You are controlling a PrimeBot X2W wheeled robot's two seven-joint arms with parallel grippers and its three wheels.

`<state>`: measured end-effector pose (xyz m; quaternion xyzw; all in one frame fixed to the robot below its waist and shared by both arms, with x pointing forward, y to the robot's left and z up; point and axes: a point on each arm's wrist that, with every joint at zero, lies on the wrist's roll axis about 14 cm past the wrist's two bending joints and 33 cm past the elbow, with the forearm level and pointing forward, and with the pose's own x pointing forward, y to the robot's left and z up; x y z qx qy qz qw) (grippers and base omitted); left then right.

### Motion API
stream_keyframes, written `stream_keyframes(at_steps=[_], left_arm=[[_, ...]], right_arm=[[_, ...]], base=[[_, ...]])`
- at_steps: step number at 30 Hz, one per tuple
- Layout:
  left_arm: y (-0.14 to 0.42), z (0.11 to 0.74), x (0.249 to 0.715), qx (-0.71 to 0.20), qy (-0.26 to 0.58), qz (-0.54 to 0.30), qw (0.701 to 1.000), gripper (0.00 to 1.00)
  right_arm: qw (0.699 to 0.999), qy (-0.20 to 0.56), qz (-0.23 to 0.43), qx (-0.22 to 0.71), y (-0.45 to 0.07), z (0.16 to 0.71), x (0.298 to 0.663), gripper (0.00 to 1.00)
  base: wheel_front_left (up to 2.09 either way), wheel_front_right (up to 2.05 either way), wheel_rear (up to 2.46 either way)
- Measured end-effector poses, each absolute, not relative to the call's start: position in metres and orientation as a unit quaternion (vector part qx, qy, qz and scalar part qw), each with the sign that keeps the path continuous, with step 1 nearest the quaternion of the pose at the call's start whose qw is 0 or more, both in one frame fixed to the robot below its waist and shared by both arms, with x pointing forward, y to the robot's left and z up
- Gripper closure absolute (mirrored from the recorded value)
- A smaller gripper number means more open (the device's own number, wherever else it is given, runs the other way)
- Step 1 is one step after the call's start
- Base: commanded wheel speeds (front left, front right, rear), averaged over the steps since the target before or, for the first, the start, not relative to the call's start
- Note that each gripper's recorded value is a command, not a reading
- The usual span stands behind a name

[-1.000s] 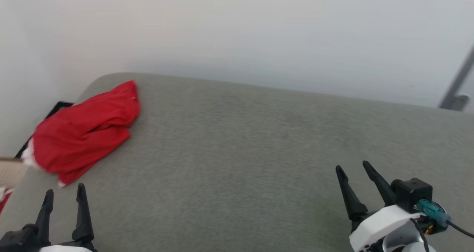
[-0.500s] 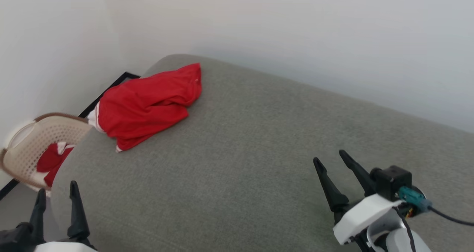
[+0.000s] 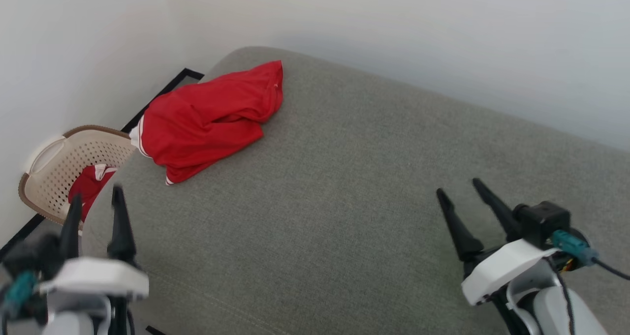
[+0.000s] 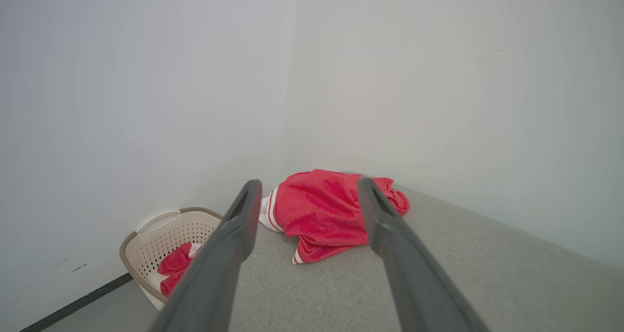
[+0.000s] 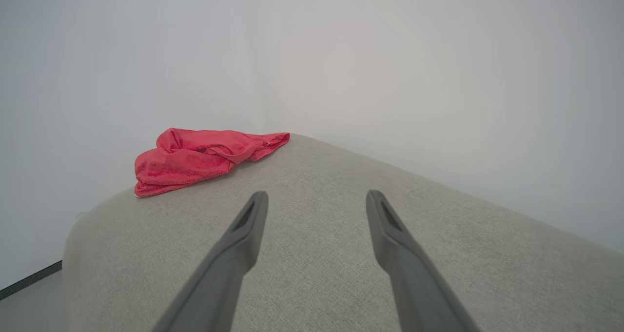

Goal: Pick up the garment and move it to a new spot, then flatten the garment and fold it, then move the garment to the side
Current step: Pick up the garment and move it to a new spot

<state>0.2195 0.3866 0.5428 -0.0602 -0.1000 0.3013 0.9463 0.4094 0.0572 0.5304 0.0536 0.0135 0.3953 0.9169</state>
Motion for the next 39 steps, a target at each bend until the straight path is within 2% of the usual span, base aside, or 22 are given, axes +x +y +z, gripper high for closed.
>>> stream_keyframes(at_steps=[11,21,31,38,39], left_arm=[[0.417,0.565,0.301,-0.036,-0.087,0.268,0.959,0.0],[0.431,0.549,0.382,-0.029,-0.031,0.25,0.967,0.0],[0.441,0.479,0.446,-0.06,0.11,0.263,0.957,0.0],[0.44,0.417,0.454,-0.084,0.241,0.286,0.924,0.0],[0.435,0.402,0.454,-0.088,0.281,0.281,0.913,0.0]], right_arm=[[0.93,0.013,0.365,0.046,0.029,0.528,0.446,0.0],[0.939,0.02,0.342,0.034,0.002,0.516,0.479,0.0],[0.948,0.039,0.316,0.025,-0.028,0.493,0.504,0.0],[0.949,0.056,0.309,0.019,-0.039,0.48,0.509,0.0],[0.949,0.058,0.309,0.018,-0.041,0.479,0.51,0.0]], base=[[0.0,0.0,0.0],[0.0,0.0,0.0],[0.0,0.0,0.0],[0.0,0.0,0.0],[0.0,0.0,0.0]])
